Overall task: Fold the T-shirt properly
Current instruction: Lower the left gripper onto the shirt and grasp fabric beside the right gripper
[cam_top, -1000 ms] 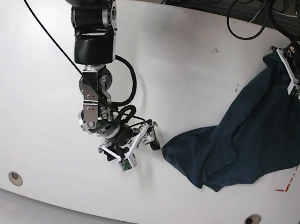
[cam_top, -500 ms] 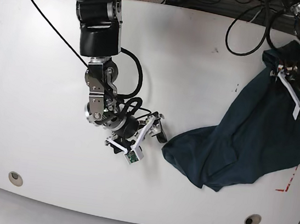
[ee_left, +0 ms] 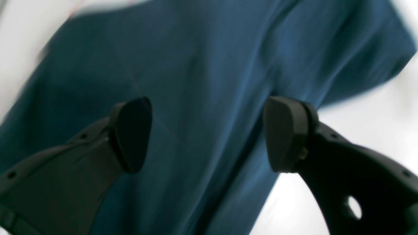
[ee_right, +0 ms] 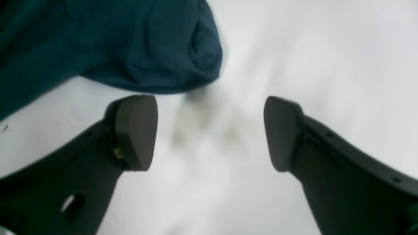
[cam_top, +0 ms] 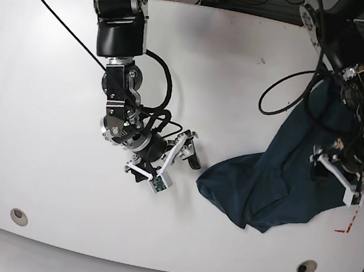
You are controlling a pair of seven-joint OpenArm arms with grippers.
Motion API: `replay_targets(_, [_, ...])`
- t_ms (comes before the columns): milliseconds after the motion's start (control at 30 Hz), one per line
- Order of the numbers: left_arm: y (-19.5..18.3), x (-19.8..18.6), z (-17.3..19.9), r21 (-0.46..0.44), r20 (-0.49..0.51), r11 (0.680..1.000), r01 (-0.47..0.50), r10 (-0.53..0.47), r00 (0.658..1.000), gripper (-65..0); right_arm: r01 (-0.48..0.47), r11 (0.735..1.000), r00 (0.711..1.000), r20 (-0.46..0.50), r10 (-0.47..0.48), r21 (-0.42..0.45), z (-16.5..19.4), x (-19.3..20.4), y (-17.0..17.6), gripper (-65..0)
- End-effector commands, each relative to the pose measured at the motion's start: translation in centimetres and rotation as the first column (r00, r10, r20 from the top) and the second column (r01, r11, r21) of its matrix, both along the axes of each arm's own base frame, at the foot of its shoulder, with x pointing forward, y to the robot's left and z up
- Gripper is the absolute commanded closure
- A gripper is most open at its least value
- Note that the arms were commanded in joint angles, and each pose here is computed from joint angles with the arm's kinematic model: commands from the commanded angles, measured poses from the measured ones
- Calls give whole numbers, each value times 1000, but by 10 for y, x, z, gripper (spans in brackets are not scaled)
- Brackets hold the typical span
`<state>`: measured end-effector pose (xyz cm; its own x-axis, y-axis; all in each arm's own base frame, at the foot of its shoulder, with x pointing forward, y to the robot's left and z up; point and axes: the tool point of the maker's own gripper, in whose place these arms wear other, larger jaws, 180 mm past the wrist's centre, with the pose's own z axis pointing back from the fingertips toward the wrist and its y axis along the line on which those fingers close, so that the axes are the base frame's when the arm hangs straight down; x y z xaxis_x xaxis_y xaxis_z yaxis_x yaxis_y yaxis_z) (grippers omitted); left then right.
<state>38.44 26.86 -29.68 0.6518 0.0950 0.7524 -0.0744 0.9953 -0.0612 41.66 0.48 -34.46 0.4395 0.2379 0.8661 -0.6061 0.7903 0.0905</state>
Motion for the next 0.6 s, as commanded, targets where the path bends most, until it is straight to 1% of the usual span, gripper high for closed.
replay_targets(0, [1, 19, -3, -43, 14, 999, -33, 34, 999, -500, 1, 1000, 997, 77, -2, 13, 27, 9, -3, -477])
replay_targets(167, [-15, 41, -34, -121, -12, 992, -47, 46, 999, -500, 2, 1000, 995, 99, -2, 3, 32, 3, -8, -477])
replay_targets(300, [-27, 48, -55, -147, -47, 989, -33, 26, 999, -499, 3, 1000, 993, 120, -4, 5, 38, 0, -8, -477])
replay_targets(433, [-59, 50, -74, -174, -82, 985, 21, -36, 996, -499, 9, 1000, 992, 128, -7, -12, 37, -4, -17, -477])
replay_targets(567, [-92, 46, -85, -175, -110, 980, 92, -112, 988, -499, 10, 1000, 990, 140, -8, -18, 41, -5, -19, -477])
